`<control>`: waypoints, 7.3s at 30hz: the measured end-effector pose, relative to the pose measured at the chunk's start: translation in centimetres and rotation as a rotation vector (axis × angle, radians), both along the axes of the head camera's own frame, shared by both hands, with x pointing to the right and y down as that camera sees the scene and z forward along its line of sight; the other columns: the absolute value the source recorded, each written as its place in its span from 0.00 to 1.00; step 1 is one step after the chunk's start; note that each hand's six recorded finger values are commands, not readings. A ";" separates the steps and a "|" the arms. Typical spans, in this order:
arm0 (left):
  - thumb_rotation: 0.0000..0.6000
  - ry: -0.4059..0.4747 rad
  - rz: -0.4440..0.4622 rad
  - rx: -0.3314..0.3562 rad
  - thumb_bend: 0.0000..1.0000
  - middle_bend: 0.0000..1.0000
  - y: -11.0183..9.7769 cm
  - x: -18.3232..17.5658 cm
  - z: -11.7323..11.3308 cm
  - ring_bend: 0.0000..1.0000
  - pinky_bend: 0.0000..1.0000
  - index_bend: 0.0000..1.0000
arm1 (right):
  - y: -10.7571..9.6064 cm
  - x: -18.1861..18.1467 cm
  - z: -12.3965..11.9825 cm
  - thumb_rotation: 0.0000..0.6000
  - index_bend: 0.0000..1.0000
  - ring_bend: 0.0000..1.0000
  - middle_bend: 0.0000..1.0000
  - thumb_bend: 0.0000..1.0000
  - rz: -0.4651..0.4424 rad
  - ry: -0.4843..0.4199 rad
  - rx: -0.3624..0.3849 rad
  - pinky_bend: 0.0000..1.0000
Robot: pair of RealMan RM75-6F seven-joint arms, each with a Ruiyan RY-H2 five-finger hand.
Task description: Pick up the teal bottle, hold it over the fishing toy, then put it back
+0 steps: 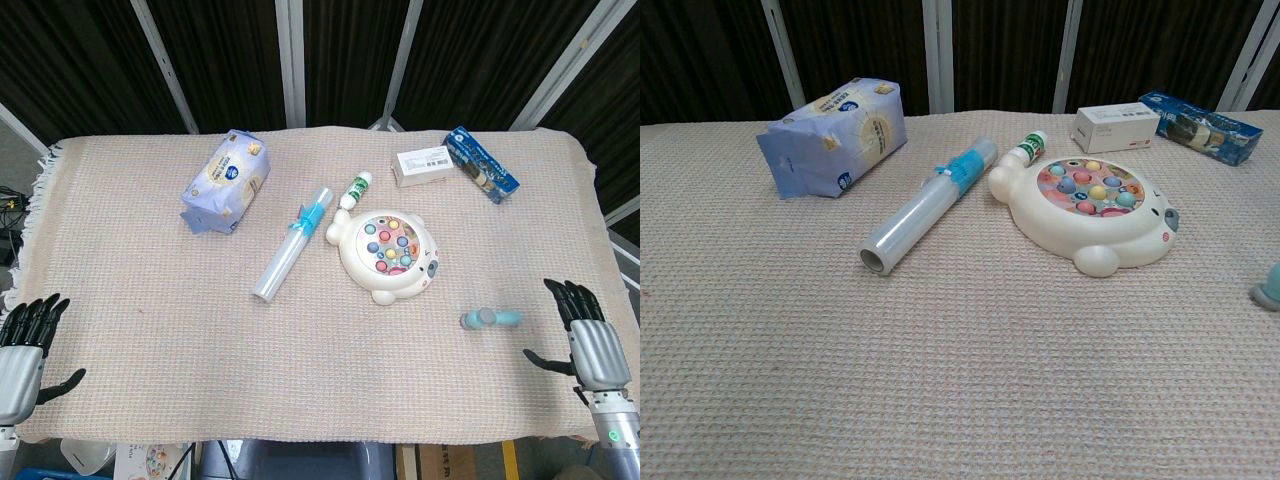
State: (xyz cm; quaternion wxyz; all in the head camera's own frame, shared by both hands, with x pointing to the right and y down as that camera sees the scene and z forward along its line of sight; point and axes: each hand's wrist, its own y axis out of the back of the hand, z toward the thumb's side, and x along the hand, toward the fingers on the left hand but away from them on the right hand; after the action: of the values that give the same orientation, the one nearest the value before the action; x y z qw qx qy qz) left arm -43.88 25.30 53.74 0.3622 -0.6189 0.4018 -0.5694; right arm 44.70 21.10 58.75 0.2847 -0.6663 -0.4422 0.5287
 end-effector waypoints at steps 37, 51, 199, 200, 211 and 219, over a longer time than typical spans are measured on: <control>1.00 -0.019 0.009 -0.024 0.16 0.00 -0.4 0.3 0.6 0.00 0.00 0.00 | -2.2 -3.4 10.8 1.00 0.41 0.20 0.36 0.48 -0.137 -0.017 -0.293 0.06; 1.00 -0.027 0.006 -0.038 0.16 0.00 -0.5 0.1 1.0 0.00 0.00 0.00 | -1.6 -3.3 11.8 1.00 0.41 0.20 0.36 0.52 -0.133 -0.004 -0.309 0.06; 1.00 -0.016 0.003 -0.074 0.16 0.00 -2.1 0.1 3.2 0.00 0.00 0.00 | -18.1 -19.1 7.7 1.00 0.91 0.54 0.75 0.65 -0.525 0.382 -0.335 0.32; 1.00 -0.014 0.005 -0.072 0.16 0.00 -2.1 0.2 3.2 0.00 0.00 0.00 | -18.1 -19.1 7.3 1.00 0.91 0.54 0.75 0.65 -0.522 0.379 -0.330 0.32; 1.00 -0.012 0.013 -0.062 0.16 0.00 -1.9 0.2 2.7 0.00 0.00 0.00 | -16.9 -15.9 4.2 1.00 0.88 0.51 0.75 0.65 -0.443 0.335 -0.295 0.32; 1.00 -0.017 0.016 -0.057 0.16 0.00 -1.5 0.4 2.3 0.00 0.00 0.00 | -13.6 -11.9 6.1 1.00 0.76 0.42 0.69 0.64 -0.375 0.280 -0.341 0.24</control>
State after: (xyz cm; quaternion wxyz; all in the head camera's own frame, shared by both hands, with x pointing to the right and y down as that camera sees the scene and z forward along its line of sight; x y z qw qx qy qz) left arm -43.52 23.76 55.99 0.3526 -0.6273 0.3774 -0.5829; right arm 32.78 7.51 64.86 0.3196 -0.6951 -0.1722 0.6205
